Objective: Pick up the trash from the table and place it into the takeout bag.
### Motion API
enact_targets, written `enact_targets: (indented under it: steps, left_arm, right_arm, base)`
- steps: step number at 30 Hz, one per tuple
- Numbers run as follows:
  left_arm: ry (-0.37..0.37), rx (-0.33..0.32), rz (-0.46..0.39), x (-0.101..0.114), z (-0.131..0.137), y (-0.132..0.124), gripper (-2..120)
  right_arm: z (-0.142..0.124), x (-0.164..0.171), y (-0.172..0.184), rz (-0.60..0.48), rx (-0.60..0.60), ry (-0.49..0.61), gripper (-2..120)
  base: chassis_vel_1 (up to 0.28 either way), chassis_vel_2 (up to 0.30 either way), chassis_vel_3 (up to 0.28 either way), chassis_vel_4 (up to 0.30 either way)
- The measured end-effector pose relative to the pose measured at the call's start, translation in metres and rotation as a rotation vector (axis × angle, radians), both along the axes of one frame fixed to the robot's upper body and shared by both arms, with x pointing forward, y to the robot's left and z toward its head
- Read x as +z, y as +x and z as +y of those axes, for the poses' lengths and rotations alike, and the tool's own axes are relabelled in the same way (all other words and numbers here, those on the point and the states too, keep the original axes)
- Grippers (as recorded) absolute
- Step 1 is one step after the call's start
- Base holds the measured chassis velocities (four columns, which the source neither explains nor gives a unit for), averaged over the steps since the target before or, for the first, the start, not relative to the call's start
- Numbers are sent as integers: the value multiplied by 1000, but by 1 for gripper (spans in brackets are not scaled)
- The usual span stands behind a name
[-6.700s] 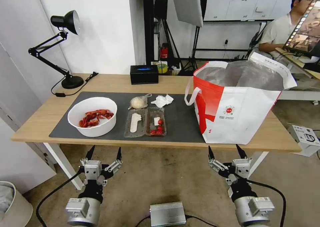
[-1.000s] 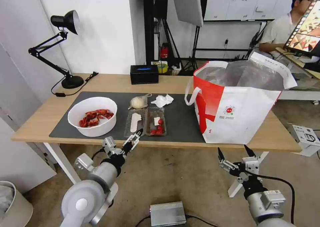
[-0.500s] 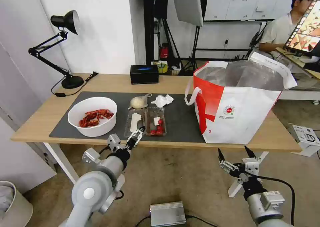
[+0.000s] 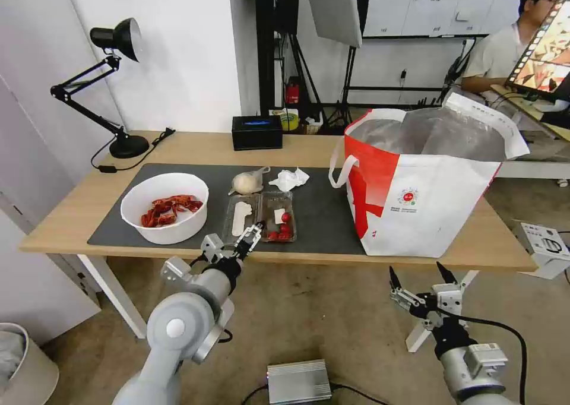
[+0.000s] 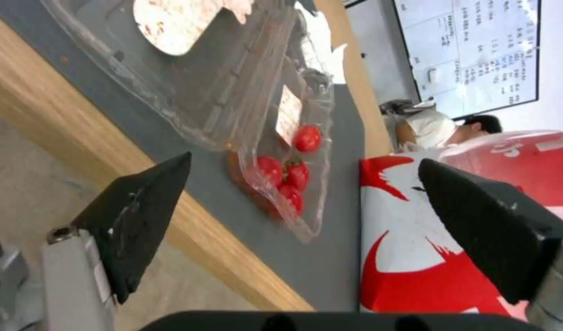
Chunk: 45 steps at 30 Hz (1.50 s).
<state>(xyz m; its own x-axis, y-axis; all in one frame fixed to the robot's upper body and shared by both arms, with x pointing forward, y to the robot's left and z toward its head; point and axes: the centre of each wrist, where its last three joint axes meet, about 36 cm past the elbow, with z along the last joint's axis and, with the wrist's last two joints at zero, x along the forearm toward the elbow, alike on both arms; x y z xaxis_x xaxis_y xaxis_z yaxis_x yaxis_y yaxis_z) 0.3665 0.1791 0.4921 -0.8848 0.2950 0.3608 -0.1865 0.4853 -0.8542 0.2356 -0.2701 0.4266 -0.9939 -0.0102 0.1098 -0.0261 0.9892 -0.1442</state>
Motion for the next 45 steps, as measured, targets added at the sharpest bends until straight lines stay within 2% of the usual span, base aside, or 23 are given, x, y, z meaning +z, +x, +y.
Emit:
enact_targets:
  steps: [9, 23, 35, 45]
  left_arm:
    - [12, 10, 25, -10, 0, 4, 100]
    - [24, 19, 9, -18, 0, 10, 100]
    - [48, 50, -16, -28, 1, 17, 100]
    - [54, 69, -85, -34, -1, 19, 100]
  right_arm:
    - [0, -3, 0, 6, -6, -1, 100]
    - [1, -3, -1, 5, -11, 0, 100]
    - [1, -7, -2, 14, -13, 3, 100]
    - [1, -11, 0, 18, -17, 4, 100]
  base:
    - [0, 0, 0, 0]
    - [0, 0, 0, 0]
    - [0, 0, 0, 0]
    - [0, 0, 0, 0]
